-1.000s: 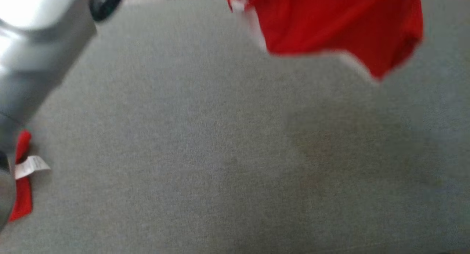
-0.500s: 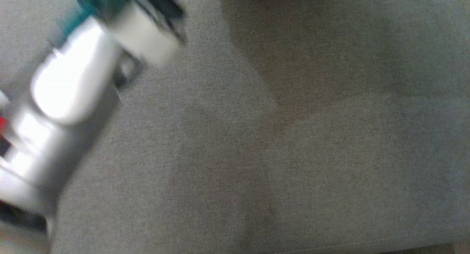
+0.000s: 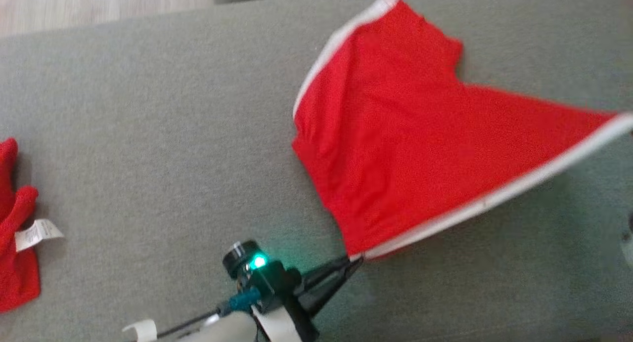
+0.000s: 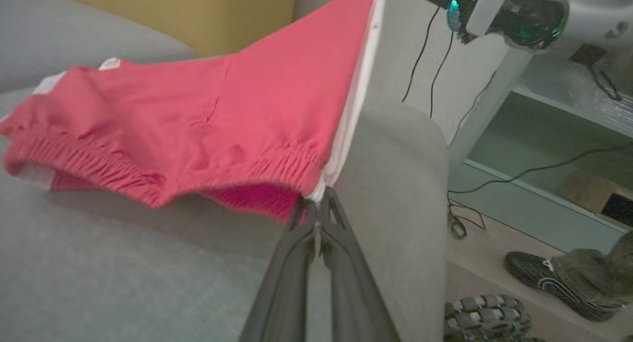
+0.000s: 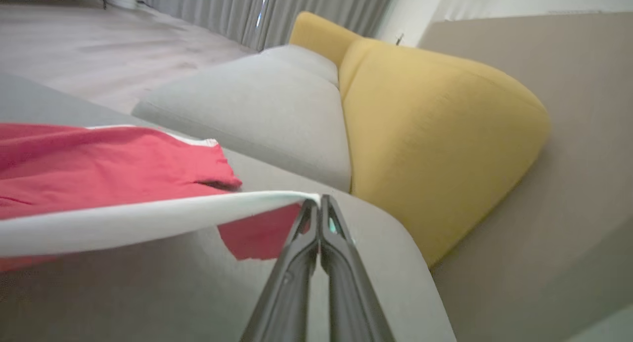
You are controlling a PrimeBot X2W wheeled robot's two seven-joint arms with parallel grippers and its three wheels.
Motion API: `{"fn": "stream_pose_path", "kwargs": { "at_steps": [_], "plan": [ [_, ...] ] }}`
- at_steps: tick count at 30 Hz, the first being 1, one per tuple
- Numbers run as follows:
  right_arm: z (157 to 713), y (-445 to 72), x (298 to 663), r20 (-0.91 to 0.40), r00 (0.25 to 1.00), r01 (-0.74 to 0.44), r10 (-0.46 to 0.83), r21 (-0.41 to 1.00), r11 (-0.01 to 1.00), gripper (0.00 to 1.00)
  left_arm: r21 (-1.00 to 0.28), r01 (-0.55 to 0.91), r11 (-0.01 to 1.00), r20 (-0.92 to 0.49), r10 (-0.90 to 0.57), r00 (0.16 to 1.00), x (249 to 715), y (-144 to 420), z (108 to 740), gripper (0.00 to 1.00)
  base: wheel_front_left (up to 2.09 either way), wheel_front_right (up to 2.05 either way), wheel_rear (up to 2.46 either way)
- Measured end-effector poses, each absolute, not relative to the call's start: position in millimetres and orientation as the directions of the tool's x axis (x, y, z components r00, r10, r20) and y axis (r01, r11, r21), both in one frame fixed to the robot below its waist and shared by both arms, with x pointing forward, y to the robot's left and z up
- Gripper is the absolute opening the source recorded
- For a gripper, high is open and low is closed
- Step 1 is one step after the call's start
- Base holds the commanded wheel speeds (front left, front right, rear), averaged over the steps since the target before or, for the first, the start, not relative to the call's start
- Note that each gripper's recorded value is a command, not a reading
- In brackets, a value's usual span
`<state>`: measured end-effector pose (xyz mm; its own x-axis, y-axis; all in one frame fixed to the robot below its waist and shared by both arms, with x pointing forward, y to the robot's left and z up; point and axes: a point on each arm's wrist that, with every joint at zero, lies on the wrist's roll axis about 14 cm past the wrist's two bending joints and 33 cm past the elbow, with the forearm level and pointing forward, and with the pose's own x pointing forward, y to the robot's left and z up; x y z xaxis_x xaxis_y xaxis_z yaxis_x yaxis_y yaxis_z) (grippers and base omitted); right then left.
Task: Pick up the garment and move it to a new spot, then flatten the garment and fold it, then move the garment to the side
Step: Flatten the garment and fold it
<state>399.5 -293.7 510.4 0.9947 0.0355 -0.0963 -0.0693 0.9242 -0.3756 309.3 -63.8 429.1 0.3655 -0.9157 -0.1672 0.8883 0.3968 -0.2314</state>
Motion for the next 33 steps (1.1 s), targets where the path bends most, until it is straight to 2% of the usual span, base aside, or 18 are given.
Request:
{"fn": "stream_pose_path", "kwargs": {
  "at_steps": [6, 10, 16, 22, 27, 33],
  "plan": [
    [520, -315, 326, -0.137, 0.987, 0.022, -0.081, -0.389, 0.921, 0.00, -0.276, 0.890, 0.364, -0.191, -0.928, 0.320, 282, -66, 425, 0.00, 0.00, 0.00, 0.00],
    [527, -309, 322, -0.153, 0.984, 0.015, -0.086, -0.414, 0.910, 0.00, -0.327, 0.862, 0.387, -0.161, -0.922, 0.353, 285, -64, 433, 0.00, 0.00, 0.00, 0.00],
    [526, -305, 366, -0.169, 0.984, -0.034, -0.051, -0.466, 0.884, 0.00, -0.465, 0.772, 0.434, -0.071, -0.887, 0.456, 310, -63, 459, 0.00, 0.00, 0.00, 0.00],
    [511, -283, 435, -0.223, 0.974, -0.153, 0.042, -0.505, 0.850, 0.00, -0.557, 0.709, 0.433, 0.037, -0.840, 0.542, 347, -68, 494, 0.00, 0.00, 0.00, 0.00],
    [501, -251, 498, -0.256, 0.957, -0.255, 0.134, -0.529, 0.809, 0.00, -0.696, 0.565, 0.444, 0.027, -0.770, 0.638, 373, -55, 489, 0.00, 0.00, 0.00, 0.00],
    [480, -233, 533, -0.318, 0.930, -0.338, 0.186, -0.533, 0.776, 0.00, -0.750, 0.511, 0.420, 0.004, -0.769, 0.639, 385, -54, 481, 0.00, 0.00, 0.00, 0.00]
  ]
}}
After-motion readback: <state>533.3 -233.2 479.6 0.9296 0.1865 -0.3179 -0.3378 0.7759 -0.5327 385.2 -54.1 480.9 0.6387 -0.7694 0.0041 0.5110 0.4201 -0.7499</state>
